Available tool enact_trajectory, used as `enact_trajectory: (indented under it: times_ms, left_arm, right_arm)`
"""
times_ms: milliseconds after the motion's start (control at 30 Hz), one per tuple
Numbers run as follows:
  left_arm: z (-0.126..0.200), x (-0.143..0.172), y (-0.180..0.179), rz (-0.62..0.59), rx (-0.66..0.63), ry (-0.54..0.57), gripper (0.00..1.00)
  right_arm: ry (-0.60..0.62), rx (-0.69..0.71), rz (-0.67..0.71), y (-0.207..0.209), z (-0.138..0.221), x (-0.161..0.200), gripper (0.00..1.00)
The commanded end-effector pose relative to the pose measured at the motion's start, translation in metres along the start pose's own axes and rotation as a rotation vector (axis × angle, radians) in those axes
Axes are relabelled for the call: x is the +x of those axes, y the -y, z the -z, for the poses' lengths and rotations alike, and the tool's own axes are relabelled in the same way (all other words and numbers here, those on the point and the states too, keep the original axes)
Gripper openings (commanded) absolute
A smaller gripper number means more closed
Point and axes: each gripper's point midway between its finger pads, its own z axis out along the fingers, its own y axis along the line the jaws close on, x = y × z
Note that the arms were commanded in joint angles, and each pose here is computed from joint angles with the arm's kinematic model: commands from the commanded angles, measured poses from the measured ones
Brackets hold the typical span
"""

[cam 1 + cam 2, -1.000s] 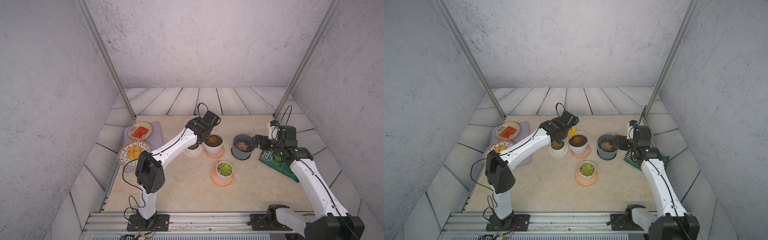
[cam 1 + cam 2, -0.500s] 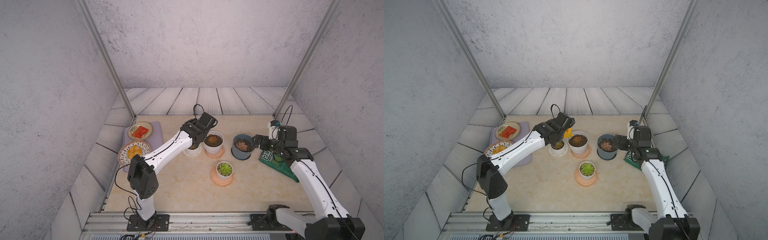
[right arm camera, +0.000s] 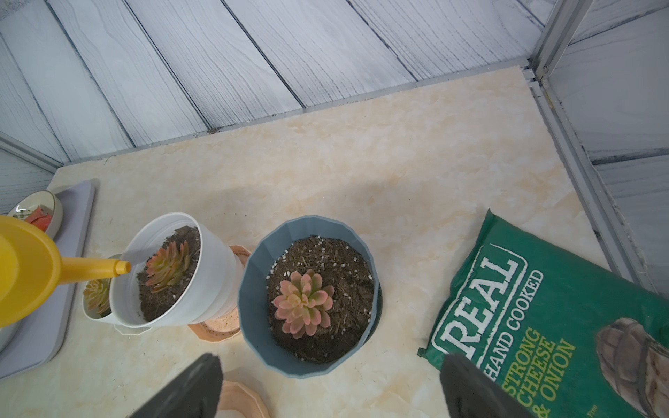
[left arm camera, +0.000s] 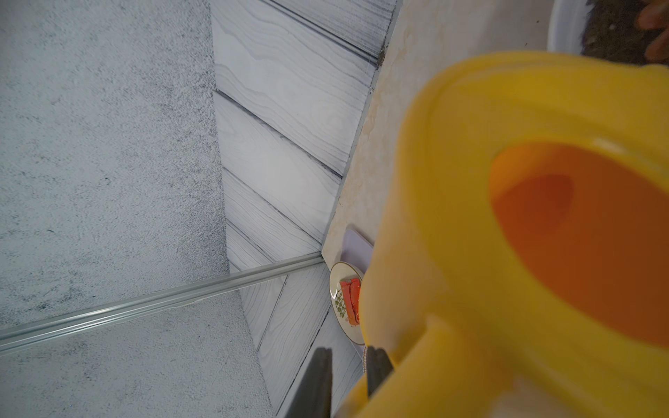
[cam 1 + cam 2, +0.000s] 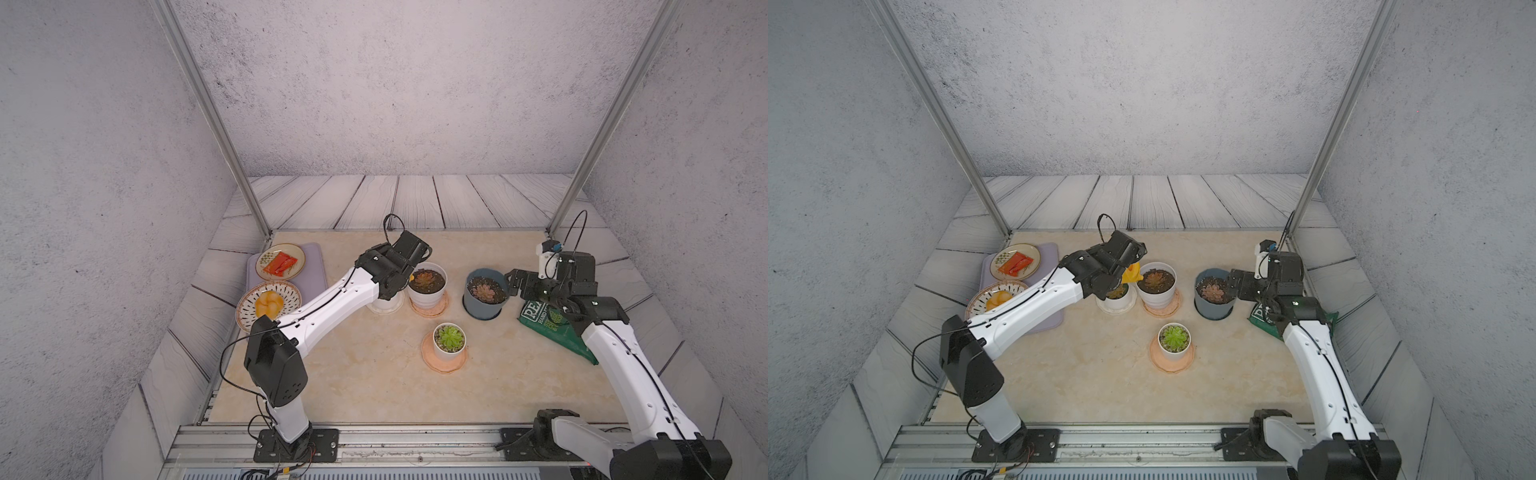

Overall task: Water the succulent around the soil edge
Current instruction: Water the soil of the potted plant with water.

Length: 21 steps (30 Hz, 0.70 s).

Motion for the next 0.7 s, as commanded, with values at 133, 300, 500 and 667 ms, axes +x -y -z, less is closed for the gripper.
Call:
enact_trajectory:
  times_ms: [133,300,500,667]
  left_arm:
    - [0.016,-0.001,-0.002,0.002,0.000,0.033,0.00]
    - [0.024,-0.010,0.003,-0.003,0.021,0.075,0.00]
    - [0.030,-0.022,0.007,-0.019,0.021,0.106,0.00]
    - [0.030,-0.032,0.015,-0.041,0.027,0.115,0.00]
  right_arm:
    - [0.021,0.002,0.020,-0.001,0.005,-0.002,0.99]
    - [0.024,0.003,0.018,-0.001,0.005,-0.002,0.99]
    - [0.024,0.002,0.018,-0.001,0.005,-0.002,0.99]
    - [0.026,0.002,0.018,-0.001,0.006,-0.002,0.99]
